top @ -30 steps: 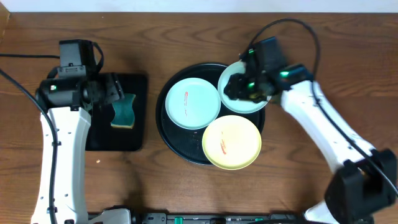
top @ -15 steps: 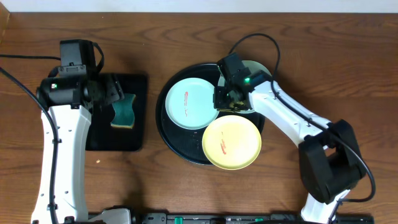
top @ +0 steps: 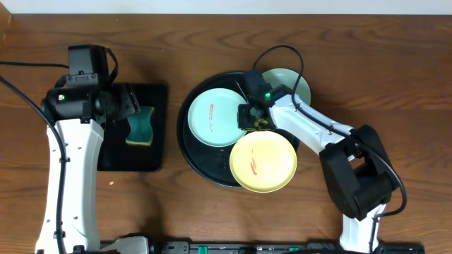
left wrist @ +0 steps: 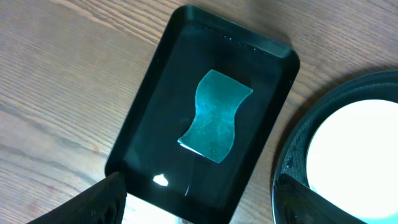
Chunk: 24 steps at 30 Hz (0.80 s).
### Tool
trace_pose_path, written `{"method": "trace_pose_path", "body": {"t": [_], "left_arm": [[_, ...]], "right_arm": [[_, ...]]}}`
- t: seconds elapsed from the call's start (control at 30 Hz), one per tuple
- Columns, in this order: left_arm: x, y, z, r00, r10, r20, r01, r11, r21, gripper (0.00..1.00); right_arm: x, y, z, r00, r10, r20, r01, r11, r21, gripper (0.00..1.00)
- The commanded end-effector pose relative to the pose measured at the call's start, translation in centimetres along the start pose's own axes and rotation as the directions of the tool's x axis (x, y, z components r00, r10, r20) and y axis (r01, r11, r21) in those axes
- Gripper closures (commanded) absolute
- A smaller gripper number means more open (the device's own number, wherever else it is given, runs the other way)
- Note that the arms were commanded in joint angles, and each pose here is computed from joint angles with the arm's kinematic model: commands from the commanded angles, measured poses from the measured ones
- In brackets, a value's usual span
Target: Clean dirty plates on tray and stack at the side
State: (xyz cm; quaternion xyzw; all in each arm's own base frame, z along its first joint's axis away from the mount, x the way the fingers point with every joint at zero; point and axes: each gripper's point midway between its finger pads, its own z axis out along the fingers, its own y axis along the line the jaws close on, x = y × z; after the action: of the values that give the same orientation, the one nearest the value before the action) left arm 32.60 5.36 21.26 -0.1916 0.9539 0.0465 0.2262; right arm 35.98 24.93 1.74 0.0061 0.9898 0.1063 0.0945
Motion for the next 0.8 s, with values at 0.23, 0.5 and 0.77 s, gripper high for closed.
{"method": "trace_pose_path", "body": {"t": [0.23,0.5,0.77], "left_arm": [[0.2,0.3,0.9,0.999,0.038,-0.029,-0.039,0.999,-0.025,0.23],[1.1,0.0,4.5,0.982,0.124,-0.143,-0.130,0.991,-0.038,0.24],[4.0,-2.8,9.5,0.906,0.288,-0.310,-0.254,0.956,0.145,0.31]], "right_arm": [[-0.5,-0.3,1.5,1.000,0.005,0.019,-0.006,0.999,0.037,0.99],[-0.5,-0.5,1.7,1.000,-0.020,0.019,0.019,0.999,0.045,0.99],[-0.5,-0.5,1.6,0.999,-0.034,0.024,0.032,0.998,0.051,0.99]]}}
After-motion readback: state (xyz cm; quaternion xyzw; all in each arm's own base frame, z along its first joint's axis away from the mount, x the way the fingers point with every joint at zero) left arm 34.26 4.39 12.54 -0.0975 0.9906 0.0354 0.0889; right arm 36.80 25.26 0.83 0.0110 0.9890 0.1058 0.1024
